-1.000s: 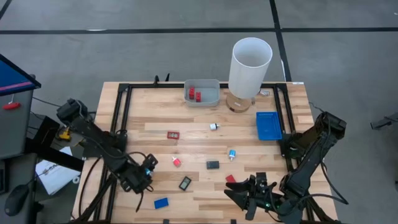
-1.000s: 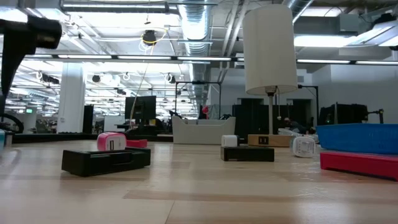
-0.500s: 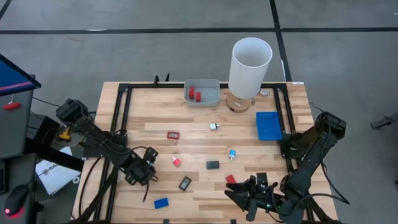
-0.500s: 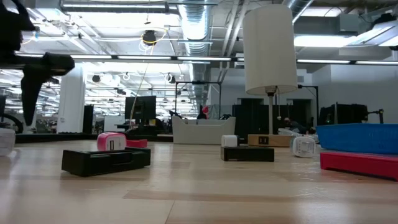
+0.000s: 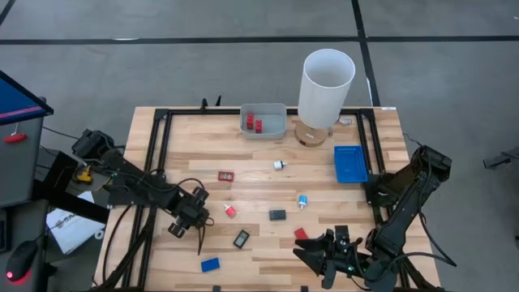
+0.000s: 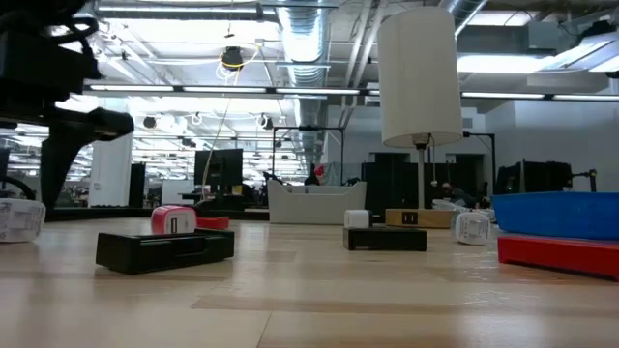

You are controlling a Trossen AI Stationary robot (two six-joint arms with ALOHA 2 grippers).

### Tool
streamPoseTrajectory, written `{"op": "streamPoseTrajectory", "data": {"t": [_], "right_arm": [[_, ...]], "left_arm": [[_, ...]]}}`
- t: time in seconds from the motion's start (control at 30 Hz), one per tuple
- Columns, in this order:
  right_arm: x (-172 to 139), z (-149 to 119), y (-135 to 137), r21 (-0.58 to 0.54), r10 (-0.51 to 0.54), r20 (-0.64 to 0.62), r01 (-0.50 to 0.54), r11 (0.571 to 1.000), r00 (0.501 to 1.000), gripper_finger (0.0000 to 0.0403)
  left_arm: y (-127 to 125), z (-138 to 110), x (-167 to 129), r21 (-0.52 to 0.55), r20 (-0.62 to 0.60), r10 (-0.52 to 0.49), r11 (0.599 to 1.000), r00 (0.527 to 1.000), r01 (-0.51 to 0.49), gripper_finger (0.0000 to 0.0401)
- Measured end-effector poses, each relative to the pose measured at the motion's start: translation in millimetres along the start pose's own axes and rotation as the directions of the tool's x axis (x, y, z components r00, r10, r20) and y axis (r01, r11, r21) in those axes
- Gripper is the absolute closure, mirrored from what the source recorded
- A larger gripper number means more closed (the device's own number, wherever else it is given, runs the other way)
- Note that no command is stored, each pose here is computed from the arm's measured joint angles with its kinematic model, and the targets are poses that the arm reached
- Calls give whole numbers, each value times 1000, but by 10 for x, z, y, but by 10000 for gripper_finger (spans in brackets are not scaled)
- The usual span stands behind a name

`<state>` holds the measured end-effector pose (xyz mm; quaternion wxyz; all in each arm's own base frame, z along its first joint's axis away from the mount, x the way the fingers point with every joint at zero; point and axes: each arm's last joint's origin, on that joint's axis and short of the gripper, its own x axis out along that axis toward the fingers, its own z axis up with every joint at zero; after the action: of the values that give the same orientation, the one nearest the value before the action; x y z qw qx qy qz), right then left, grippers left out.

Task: Pick & Place Office items
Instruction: Put the left blue charger adapter into the gray bin

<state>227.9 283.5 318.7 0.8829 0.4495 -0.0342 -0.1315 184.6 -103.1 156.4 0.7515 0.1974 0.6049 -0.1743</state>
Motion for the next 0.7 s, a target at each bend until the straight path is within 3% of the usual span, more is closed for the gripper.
{"op": "streamPoseTrajectory", "data": {"t": [0.1, 0.37, 0.57, 0.7], "right_arm": [[1, 0, 0, -1, 0, 0, 0, 1000, 1000, 205], [1, 1, 1, -5, 0, 1, 0, 1000, 1000, 205], [20, 9, -3, -5, -3, 6, 3, 1000, 1000, 205], [48, 20, -9, -7, -8, 12, 8, 1000, 1000, 205]], "left_arm": [[9, 15, 4, -16, 19, -51, 999, 999, 51, 223], [-3, 47, 83, -93, 125, -68, 992, 990, 80, 254], [35, 156, 65, -194, 235, -34, 978, 971, 82, 269], [154, 372, -83, -294, 366, 69, 955, 928, 45, 269]]}}
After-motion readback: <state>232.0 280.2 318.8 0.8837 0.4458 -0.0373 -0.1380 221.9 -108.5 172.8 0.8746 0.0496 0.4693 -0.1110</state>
